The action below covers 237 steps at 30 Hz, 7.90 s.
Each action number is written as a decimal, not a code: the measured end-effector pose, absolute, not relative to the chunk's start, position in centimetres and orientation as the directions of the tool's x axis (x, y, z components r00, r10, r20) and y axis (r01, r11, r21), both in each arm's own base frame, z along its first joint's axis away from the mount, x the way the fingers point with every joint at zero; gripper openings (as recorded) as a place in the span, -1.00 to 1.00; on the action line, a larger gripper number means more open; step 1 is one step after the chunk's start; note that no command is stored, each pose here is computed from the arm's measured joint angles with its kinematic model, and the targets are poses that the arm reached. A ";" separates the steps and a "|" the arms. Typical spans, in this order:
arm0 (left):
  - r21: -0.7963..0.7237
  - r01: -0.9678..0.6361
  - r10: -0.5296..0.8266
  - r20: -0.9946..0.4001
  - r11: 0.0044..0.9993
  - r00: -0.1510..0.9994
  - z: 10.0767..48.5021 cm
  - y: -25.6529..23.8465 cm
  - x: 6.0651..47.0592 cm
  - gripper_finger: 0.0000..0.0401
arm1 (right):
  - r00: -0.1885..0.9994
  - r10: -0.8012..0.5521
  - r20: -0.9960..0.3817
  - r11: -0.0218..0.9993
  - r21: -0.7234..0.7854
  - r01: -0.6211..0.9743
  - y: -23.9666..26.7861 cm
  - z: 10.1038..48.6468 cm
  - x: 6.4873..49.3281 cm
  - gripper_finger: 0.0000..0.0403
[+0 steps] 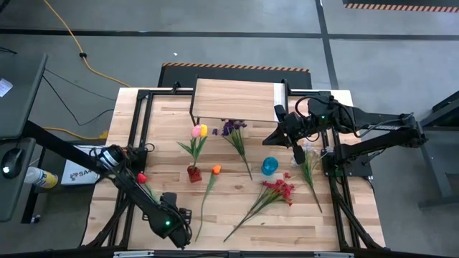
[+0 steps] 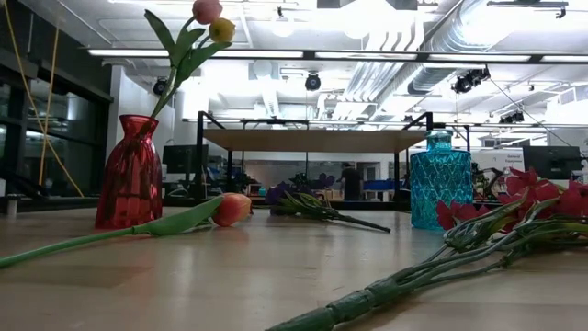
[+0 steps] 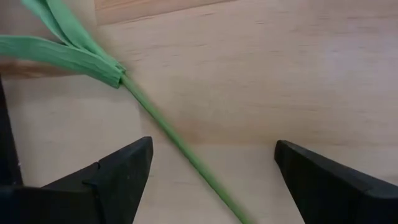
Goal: Pick and place flowers into a vace then onto a shelf
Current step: Put the red flower into the red vase
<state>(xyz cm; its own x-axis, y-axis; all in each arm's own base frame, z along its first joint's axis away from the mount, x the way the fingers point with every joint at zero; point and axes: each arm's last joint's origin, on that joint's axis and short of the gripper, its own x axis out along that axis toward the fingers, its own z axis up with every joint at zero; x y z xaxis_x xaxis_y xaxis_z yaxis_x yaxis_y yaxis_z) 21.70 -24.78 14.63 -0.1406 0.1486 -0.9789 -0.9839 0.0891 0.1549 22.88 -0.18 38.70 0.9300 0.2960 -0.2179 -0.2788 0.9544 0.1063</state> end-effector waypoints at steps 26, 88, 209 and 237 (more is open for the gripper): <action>0.146 -0.982 0.184 -0.975 0.118 -0.122 14.3 -24.7 21.7 0.88 | 0.928 0.296 -0.224 0.954 0.107 -0.279 -0.2 38.6 22.9 -1.00; 0.108 -0.994 0.036 -0.994 0.021 -0.107 12.4 -25.9 23.2 -0.90 | 0.881 0.415 -0.227 0.906 0.197 -0.376 1.8 38.6 22.7 -1.00; -0.148 -0.570 0.576 0.003 0.809 0.817 26.2 -16.7 15.4 -0.90 | 0.910 0.342 -0.233 0.938 0.146 -0.315 1.5 38.6 22.8 -1.00; -0.258 -0.625 0.647 0.002 0.737 0.762 19.6 -15.8 17.2 -0.90 | 0.936 0.260 -0.238 0.964 0.126 -0.236 1.3 38.6 22.9 -1.00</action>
<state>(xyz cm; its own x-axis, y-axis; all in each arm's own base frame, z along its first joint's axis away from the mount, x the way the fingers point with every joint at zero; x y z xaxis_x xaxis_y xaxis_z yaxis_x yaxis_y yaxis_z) 17.25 -15.84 19.65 0.7623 0.6473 0.0018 -0.6250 0.7368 -0.2578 22.87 1.30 38.56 0.9356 0.2605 -0.2384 -0.2362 0.9635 0.1258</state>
